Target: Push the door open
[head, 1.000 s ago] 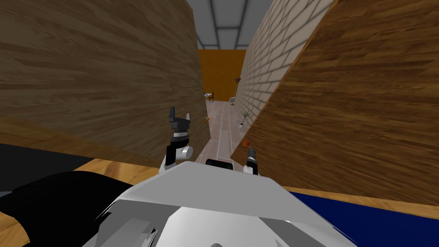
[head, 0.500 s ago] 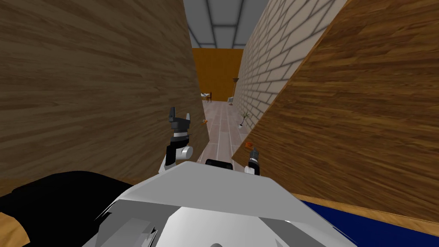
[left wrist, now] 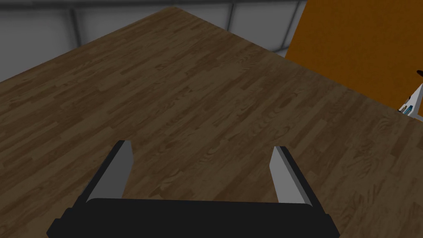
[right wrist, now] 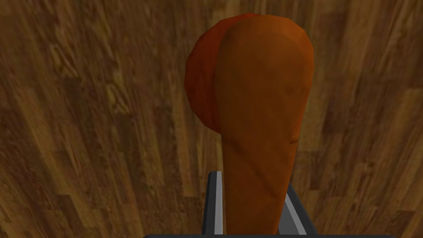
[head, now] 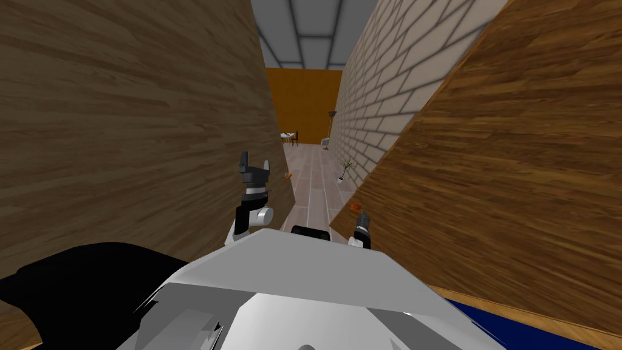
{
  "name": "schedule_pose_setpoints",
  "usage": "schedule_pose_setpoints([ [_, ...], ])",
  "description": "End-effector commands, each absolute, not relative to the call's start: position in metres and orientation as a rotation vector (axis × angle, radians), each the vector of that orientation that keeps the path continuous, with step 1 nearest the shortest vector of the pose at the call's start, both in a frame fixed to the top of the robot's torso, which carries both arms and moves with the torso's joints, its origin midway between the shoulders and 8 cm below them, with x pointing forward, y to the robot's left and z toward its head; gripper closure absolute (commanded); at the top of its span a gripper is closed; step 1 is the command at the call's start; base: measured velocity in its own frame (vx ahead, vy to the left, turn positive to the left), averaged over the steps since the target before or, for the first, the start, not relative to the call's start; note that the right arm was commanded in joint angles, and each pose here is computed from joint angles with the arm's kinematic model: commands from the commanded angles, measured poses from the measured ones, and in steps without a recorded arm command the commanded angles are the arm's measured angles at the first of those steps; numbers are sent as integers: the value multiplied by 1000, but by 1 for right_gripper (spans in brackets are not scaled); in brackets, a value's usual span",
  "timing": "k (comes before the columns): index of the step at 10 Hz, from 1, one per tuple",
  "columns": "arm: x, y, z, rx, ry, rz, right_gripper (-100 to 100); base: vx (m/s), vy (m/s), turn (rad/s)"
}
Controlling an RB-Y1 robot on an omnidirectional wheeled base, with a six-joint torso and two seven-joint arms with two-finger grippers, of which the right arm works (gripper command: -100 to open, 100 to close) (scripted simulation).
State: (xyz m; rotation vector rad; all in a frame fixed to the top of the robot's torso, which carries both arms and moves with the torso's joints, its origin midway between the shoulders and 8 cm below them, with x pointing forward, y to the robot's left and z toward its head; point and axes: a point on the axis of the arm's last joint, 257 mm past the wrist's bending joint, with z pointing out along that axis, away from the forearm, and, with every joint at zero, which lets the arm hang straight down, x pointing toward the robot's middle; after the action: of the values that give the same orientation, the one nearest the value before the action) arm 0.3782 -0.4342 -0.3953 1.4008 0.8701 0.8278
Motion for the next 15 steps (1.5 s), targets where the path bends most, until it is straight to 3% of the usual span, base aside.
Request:
schedule_pose_setpoints([
  [1,379,-449,-388,1382,849,812,100,218,-3,-40],
  [15,328,-531,-378,1420,687,648,100,201,-23,-47],
])
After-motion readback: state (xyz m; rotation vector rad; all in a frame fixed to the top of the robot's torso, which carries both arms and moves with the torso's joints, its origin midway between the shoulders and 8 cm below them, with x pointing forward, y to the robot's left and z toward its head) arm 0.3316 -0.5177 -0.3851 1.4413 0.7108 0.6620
